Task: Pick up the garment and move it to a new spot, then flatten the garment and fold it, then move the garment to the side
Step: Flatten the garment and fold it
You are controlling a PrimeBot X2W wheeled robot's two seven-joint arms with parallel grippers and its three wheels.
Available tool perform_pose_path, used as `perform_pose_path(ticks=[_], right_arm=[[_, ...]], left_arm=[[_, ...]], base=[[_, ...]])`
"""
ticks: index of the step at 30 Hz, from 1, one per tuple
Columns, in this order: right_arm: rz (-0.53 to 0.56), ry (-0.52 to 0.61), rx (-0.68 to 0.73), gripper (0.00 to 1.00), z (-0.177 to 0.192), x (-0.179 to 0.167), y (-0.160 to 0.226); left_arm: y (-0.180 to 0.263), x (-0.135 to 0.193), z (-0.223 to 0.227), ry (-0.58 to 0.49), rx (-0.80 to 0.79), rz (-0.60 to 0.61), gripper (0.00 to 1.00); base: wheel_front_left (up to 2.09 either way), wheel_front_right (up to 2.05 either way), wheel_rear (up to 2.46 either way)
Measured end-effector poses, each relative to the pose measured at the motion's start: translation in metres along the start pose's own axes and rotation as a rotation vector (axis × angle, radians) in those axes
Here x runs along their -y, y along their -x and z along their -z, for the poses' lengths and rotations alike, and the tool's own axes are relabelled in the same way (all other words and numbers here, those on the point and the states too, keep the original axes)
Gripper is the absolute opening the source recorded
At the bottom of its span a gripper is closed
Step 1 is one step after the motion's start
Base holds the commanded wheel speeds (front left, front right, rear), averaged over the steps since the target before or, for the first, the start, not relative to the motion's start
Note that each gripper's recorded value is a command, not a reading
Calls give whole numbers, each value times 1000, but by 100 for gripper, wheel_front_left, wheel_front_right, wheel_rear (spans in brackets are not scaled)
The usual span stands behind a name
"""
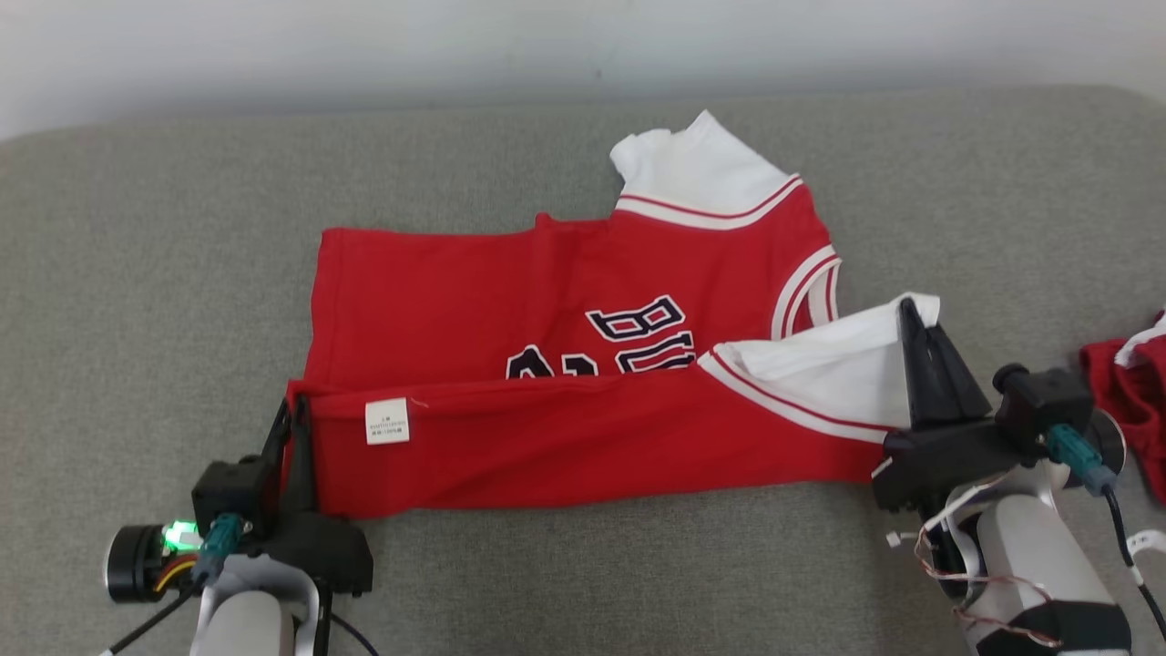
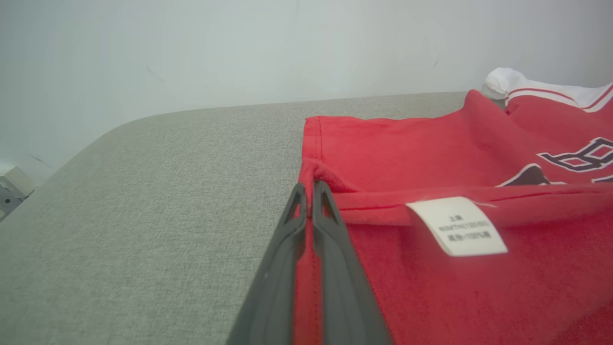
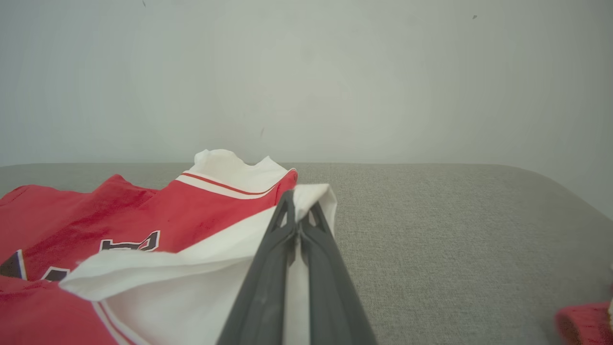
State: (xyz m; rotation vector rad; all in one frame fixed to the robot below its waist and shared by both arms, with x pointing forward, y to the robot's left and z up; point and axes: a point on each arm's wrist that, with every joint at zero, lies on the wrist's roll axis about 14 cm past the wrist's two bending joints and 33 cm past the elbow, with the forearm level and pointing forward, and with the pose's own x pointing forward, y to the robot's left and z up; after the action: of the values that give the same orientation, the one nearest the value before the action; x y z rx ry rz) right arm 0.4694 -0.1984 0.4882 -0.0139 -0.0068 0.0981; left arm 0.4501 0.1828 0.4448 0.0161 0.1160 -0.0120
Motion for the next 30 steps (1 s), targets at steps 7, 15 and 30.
perform_pose_path(ticks=[7,15,30], right_arm=[[-12,5,-70,45,27,-4,-20],[18,-32,-36,100,21,-2,-20],[94,-90,-195,100,72,16,53]], left_arm=[[-12,-4,21,-3,-59,-21,82],[-12,-13,-3,21,25,-66,100],[32,-4,23,107,-41,-78,100]], base=[[0,0,0],[0,0,0],[0,0,0]])
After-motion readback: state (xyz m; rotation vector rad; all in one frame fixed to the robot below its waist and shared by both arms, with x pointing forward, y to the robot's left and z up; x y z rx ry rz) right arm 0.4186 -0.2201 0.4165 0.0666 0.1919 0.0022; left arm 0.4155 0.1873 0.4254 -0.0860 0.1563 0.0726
